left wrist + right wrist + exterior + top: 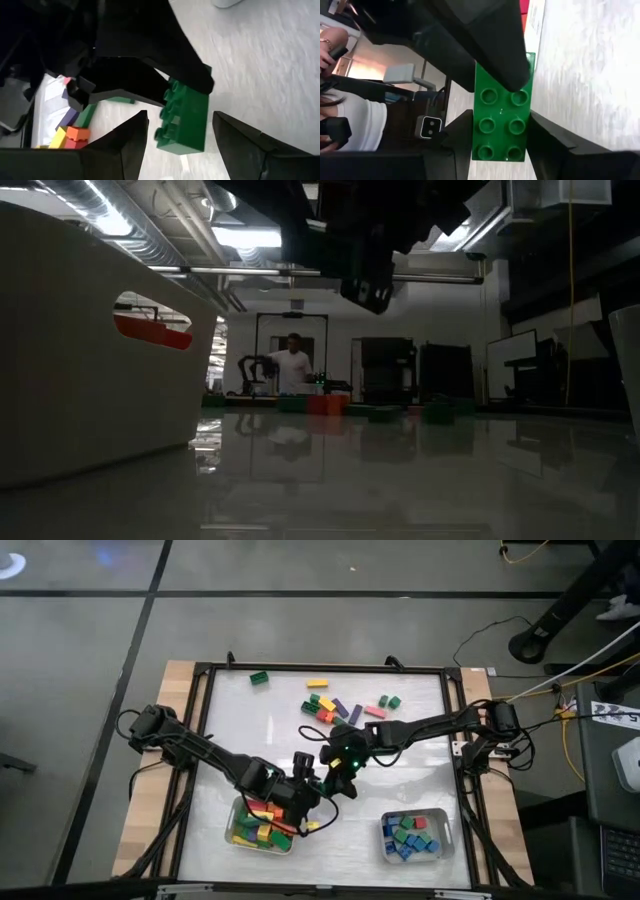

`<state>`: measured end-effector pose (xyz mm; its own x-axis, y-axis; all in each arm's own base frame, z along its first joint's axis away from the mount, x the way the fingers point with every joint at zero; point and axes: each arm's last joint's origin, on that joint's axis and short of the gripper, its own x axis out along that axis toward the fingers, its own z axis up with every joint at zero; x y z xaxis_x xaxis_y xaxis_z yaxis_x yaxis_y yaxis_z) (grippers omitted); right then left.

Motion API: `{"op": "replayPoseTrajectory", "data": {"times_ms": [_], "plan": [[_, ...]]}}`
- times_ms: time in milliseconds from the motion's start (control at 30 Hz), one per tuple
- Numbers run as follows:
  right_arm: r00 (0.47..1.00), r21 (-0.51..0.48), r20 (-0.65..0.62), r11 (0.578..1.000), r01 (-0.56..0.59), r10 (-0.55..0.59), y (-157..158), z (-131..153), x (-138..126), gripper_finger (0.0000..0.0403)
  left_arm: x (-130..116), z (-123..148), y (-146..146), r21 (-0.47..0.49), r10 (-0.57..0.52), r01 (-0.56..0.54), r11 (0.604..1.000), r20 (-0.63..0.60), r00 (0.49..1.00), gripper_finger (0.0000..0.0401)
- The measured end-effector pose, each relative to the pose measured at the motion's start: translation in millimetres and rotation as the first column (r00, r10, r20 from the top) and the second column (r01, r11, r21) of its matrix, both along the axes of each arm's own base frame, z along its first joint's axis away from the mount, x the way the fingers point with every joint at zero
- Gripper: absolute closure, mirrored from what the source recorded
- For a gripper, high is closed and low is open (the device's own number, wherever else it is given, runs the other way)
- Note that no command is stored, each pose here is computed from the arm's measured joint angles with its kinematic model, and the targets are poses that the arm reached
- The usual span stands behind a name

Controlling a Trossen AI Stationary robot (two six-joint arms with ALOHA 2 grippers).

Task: Sort blocks by size
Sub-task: Put the rectangular green game piece into the white bin

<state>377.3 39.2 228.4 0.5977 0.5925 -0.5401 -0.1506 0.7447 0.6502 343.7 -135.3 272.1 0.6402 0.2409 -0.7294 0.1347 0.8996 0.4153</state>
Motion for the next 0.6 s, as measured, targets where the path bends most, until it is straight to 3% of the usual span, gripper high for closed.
{"op": "replayPoseTrajectory", "data": {"times_ms": [200,500,600], "plan": [[1.0,0.001,0.018,1.0,0.001,-0.001,-0.5,1.3,1.1,0.0245,-0.3,-0.4,0.9,0.002,0.002,-0.002,1.0,-0.008,1.0,0.0202],[0.999,0.008,0.047,1.0,0.001,-0.001,-1.0,3.6,2.9,0.0244,-1.9,-1.5,1.2,0.012,-0.005,0.005,1.0,-0.029,1.0,0.0313],[0.999,0.004,0.049,1.0,0.006,-0.006,-1.0,3.6,3.1,0.0244,-2.4,-1.9,1.5,0.016,-0.004,0.004,1.0,-0.035,0.999,0.0314]]}}
